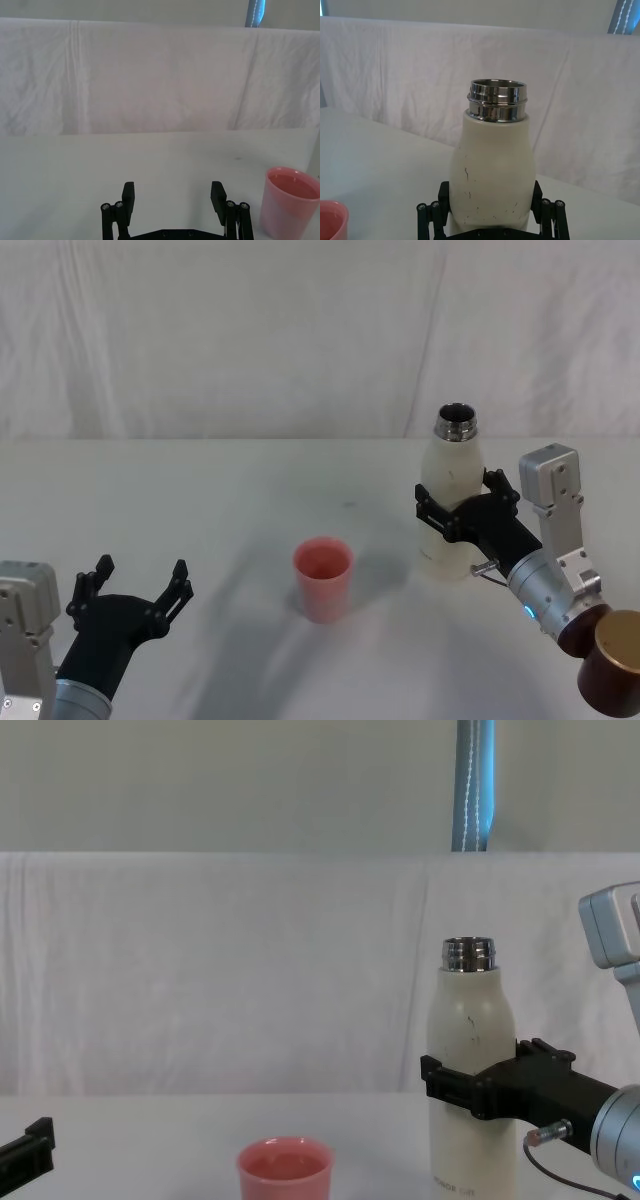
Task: Grasp the thermos with one hand and pour water into the cup lid.
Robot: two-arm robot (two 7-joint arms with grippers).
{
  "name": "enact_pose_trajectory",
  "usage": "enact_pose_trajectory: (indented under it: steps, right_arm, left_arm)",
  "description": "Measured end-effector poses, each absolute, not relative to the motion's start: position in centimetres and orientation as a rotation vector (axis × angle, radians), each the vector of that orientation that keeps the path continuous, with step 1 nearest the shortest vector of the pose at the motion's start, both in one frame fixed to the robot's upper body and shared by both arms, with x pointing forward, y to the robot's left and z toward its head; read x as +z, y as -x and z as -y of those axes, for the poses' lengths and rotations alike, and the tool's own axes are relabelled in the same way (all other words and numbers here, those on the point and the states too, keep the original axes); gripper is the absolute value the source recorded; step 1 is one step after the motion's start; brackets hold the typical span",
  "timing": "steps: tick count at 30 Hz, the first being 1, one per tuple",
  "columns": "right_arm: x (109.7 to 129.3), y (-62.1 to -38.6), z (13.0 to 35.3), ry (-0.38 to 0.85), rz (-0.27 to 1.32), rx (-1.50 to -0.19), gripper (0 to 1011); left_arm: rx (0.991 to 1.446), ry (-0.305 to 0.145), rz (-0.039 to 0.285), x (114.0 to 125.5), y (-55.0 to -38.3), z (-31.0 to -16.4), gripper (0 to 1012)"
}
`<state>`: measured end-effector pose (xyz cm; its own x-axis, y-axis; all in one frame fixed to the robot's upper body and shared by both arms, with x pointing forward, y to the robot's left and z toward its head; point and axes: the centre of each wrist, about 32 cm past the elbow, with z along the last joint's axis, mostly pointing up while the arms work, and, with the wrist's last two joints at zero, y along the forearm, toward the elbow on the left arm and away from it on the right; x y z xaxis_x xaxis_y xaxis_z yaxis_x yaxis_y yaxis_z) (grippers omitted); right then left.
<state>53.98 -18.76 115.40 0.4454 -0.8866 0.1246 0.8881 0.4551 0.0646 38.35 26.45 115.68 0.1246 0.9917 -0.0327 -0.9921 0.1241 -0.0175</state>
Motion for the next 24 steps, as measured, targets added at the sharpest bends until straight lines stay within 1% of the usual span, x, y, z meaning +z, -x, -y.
enact_pose_trajectory:
  steps: [5,8,24]
  right_arm:
    - [115.4,-53.98,18.77,0.011,0.148,-1.099,959]
    - [115.39,-53.98,18.77,0.012,0.148,-1.099,1001]
    - [115.37,-53.98,18.78,0.011,0.147,-1.097,1000]
  left_arm:
    - [1.446,0.038,-0.014,115.68,-38.35,-26.45,1001]
    - [1.446,0.038,-0.014,115.68,-38.35,-26.45,1001]
    - [1.446,0.038,-0.014,115.68,-38.35,-26.45,1001]
